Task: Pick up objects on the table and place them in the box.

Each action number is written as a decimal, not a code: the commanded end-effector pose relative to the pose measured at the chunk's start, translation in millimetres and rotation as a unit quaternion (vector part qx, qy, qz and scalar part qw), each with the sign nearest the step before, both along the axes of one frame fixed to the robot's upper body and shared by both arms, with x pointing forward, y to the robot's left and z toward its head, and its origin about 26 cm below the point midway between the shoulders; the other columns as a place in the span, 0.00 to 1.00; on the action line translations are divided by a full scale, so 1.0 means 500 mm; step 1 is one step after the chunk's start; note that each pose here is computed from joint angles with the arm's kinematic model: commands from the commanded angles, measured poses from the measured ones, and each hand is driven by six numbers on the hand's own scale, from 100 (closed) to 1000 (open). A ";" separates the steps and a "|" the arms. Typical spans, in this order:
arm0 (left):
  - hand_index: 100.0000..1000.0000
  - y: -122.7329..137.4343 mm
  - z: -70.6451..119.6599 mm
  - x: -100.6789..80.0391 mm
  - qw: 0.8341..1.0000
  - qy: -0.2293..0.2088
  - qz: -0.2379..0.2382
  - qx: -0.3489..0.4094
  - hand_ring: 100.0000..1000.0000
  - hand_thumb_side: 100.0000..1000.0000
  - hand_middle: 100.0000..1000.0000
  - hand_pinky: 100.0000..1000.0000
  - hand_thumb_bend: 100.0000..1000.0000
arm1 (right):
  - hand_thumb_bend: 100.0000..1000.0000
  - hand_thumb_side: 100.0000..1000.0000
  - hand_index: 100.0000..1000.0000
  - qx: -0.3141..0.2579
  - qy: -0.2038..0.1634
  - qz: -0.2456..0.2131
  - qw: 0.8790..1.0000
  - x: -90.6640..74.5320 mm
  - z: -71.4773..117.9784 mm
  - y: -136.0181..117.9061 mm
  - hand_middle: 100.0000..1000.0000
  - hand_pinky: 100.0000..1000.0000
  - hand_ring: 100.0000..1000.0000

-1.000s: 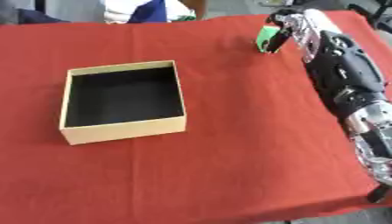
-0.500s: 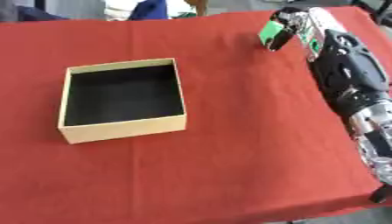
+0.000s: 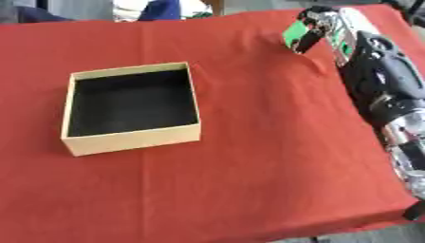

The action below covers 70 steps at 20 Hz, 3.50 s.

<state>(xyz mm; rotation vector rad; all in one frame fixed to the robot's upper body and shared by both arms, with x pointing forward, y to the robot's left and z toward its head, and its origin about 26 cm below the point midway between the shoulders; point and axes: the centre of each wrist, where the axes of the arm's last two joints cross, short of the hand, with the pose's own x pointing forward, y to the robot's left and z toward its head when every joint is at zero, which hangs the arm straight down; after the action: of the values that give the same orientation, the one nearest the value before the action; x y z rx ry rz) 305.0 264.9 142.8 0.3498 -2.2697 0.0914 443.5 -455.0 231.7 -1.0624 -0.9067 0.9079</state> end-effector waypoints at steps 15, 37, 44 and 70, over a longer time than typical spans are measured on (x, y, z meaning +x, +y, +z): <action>0.67 0.001 0.017 -0.001 1.000 -0.016 -0.001 0.003 0.81 0.02 0.59 0.60 0.00 | 0.00 0.02 0.59 -0.019 -0.072 -0.008 0.997 -0.009 0.031 -0.013 0.36 0.65 0.61; 0.67 0.005 0.010 -0.003 1.000 -0.010 0.005 0.007 0.81 0.01 0.59 0.60 0.00 | 0.00 0.03 0.57 -0.098 -0.090 0.315 0.940 -0.007 0.123 0.272 0.34 0.66 0.61; 0.67 0.007 0.006 -0.004 1.000 -0.006 0.008 0.006 0.81 0.01 0.59 0.60 0.00 | 0.00 0.03 0.57 -0.109 -0.078 0.439 0.889 -0.058 0.141 0.390 0.34 0.67 0.61; 0.66 0.009 -0.001 -0.006 1.000 0.000 0.012 0.001 0.81 0.01 0.59 0.60 0.00 | 0.15 0.28 1.00 -0.170 -0.033 0.495 0.851 -0.049 0.016 0.478 0.96 0.77 0.81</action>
<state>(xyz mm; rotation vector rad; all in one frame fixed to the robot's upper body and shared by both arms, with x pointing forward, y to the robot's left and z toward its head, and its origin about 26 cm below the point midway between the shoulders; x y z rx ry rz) 302.5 267.1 137.6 0.3653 -2.2500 0.0968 420.2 -208.9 225.2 -0.8212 -1.4037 1.9665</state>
